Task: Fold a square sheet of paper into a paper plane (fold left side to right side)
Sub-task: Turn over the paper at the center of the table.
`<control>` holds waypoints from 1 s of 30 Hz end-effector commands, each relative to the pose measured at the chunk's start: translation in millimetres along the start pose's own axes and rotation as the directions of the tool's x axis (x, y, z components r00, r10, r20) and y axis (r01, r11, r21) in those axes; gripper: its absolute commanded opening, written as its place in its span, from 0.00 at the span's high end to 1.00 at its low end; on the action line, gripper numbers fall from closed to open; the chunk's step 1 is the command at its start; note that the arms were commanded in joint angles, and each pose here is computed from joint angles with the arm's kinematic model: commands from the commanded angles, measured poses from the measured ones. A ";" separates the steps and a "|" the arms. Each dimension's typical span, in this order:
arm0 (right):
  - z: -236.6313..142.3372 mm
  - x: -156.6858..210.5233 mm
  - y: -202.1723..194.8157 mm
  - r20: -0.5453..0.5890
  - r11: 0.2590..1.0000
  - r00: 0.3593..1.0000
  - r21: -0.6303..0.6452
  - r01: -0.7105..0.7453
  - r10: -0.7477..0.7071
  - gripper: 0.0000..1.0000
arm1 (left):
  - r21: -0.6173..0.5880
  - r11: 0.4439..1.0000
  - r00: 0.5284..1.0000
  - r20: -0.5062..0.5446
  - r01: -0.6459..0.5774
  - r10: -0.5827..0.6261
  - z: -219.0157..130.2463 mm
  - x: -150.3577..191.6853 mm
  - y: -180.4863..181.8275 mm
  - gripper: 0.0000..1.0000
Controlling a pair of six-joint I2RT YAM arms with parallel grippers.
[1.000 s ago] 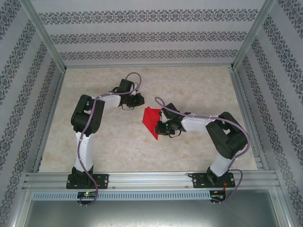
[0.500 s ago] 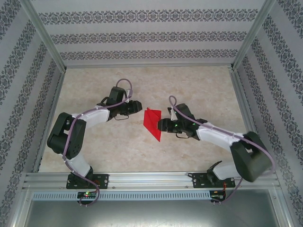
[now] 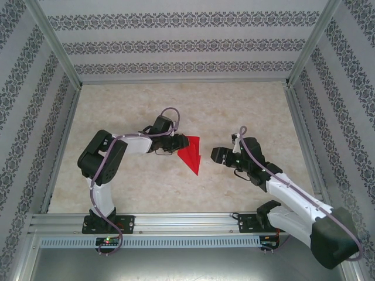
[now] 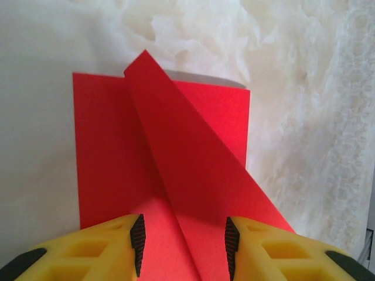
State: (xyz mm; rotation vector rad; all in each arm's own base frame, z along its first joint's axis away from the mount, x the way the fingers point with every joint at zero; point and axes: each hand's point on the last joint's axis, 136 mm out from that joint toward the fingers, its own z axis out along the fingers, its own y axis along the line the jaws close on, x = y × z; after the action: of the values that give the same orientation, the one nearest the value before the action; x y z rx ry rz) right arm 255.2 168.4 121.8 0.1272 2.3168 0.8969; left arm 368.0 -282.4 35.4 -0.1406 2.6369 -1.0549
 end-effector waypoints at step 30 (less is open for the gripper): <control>-10.7 10.5 53.1 -0.172 0.907 0.977 -0.380 -0.181 0.123 0.02 | 0.173 0.967 0.952 0.274 -0.188 0.136 -83.4 -41.7 -111.5 0.90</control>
State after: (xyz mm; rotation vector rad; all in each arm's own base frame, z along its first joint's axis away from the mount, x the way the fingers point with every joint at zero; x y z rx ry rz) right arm 235.3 187.1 130.6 0.1487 2.3108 1.2792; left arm 379.5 -303.7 141.7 -0.0295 2.3780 -1.1414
